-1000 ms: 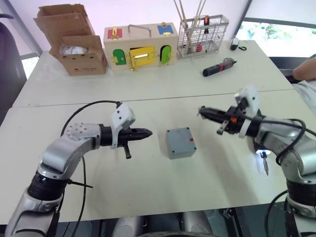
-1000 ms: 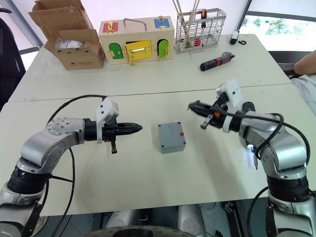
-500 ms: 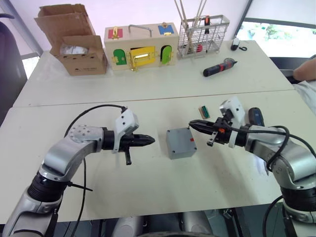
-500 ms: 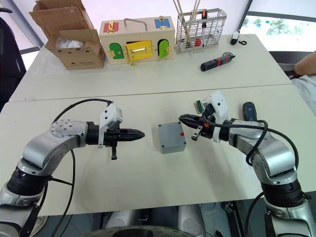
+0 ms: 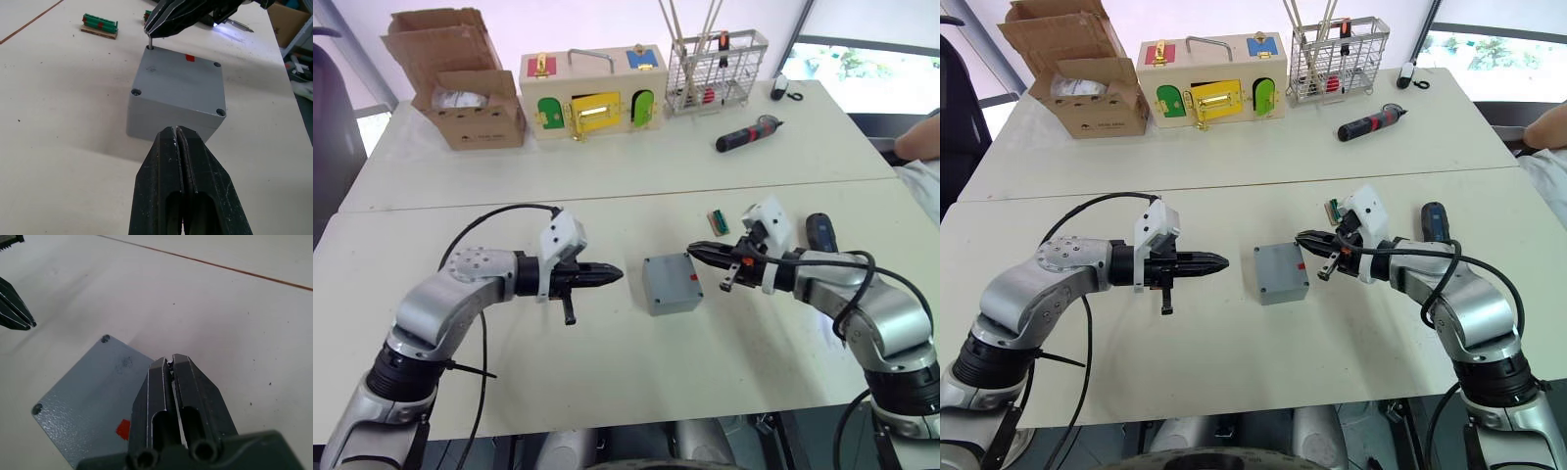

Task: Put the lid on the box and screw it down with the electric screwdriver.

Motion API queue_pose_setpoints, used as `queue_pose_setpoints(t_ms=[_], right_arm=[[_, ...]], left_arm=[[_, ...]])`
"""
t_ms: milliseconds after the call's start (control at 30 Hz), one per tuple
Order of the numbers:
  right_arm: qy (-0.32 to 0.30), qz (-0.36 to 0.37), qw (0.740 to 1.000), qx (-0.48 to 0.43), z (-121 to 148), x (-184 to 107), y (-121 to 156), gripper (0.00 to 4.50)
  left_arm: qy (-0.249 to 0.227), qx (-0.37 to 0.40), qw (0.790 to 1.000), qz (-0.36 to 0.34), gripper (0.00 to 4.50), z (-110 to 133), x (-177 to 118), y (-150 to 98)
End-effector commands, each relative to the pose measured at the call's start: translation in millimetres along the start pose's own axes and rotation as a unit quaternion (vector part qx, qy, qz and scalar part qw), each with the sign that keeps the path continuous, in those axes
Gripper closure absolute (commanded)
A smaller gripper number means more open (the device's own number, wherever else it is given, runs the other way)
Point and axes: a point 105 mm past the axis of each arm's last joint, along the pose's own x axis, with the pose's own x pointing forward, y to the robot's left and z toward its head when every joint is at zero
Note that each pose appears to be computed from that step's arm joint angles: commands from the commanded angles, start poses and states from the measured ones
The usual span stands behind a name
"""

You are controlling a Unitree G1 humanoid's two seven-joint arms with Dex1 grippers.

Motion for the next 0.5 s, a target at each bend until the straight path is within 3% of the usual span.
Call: queue_pose_setpoints(t_ms=[33, 133, 233, 367, 500], right_arm=[[-0.010, 0.000, 1.000, -0.019, 8, 0, -1, 4.44], [-0.011, -0.005, 1.000, -0.023, 8, 2, -2, 4.44], [-0.012, -0.011, 0.999, -0.032, 10, 1, -5, 3.23], [-0.016, -0.021, 0.999, -0.041, 18, -5, -11, 1.16], [-0.026, -0.033, 0.999, -0.019, 41, -30, -20, 0.05]], left_arm=[[-0.019, 0.014, 1.000, 0.002, 4.50, 12, -4, -2], [-0.022, 0.013, 1.000, 0.002, 4.50, 13, -4, -2], [-0.021, 0.011, 1.000, 0.002, 4.50, 12, -4, -1], [-0.042, 0.007, 0.999, -0.004, 4.50, 18, -2, 2], [-0.054, 0.021, 0.998, -0.032, 4.50, 28, 6, -1]])
